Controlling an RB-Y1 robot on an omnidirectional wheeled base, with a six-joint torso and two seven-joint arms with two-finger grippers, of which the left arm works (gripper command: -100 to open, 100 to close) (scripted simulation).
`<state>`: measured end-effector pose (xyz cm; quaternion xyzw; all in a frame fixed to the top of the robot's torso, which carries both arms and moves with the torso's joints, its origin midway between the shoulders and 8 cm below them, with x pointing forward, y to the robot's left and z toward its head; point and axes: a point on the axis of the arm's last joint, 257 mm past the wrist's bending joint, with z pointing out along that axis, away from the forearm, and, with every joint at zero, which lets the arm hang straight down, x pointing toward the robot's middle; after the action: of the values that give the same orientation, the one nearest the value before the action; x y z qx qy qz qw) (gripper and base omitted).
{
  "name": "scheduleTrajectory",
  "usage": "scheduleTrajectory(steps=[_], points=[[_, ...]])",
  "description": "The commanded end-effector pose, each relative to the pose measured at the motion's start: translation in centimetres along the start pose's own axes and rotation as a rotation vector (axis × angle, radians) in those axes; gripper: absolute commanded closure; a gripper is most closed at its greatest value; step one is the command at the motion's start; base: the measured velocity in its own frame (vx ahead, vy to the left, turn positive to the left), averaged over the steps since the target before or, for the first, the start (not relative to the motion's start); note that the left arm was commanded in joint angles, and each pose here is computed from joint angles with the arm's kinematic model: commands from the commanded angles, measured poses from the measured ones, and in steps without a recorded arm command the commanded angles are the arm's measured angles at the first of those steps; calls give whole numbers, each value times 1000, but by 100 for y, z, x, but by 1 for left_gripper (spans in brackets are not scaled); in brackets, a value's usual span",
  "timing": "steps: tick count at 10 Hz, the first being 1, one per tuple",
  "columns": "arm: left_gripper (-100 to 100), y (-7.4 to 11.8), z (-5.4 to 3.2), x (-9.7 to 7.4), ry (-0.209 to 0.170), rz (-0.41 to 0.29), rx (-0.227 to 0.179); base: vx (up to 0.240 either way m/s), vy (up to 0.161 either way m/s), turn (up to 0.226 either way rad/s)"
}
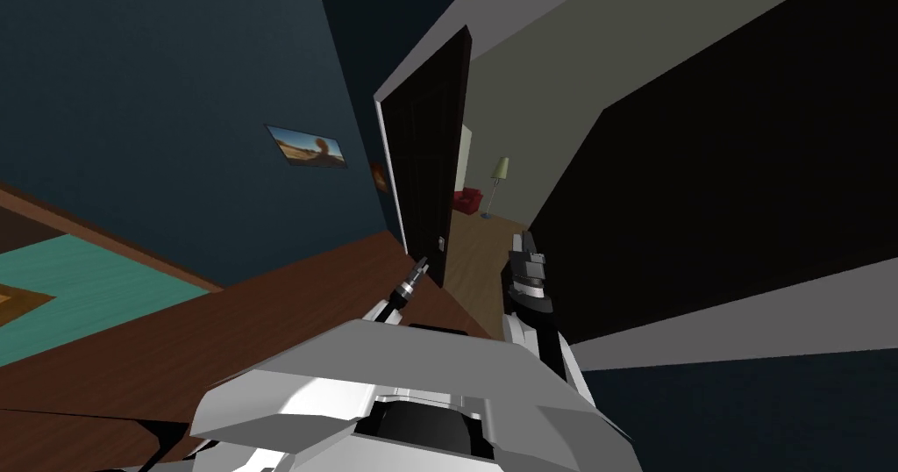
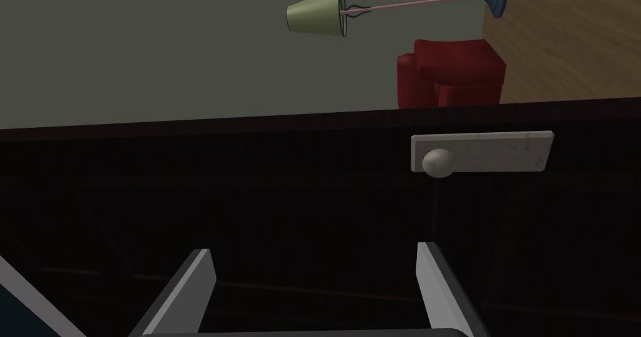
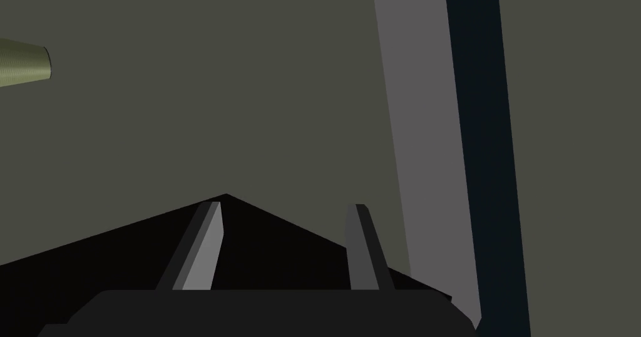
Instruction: Push the door open
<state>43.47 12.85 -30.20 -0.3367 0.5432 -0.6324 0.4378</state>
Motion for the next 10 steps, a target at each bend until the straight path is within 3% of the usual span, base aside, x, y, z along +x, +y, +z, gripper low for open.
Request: scheduleTrajectory(steps=[1, 10], points=[[-100, 82, -19, 26, 12, -6, -15, 97, 32, -30], [-100, 586, -189, 240, 96, -43, -121, 121, 64, -38]])
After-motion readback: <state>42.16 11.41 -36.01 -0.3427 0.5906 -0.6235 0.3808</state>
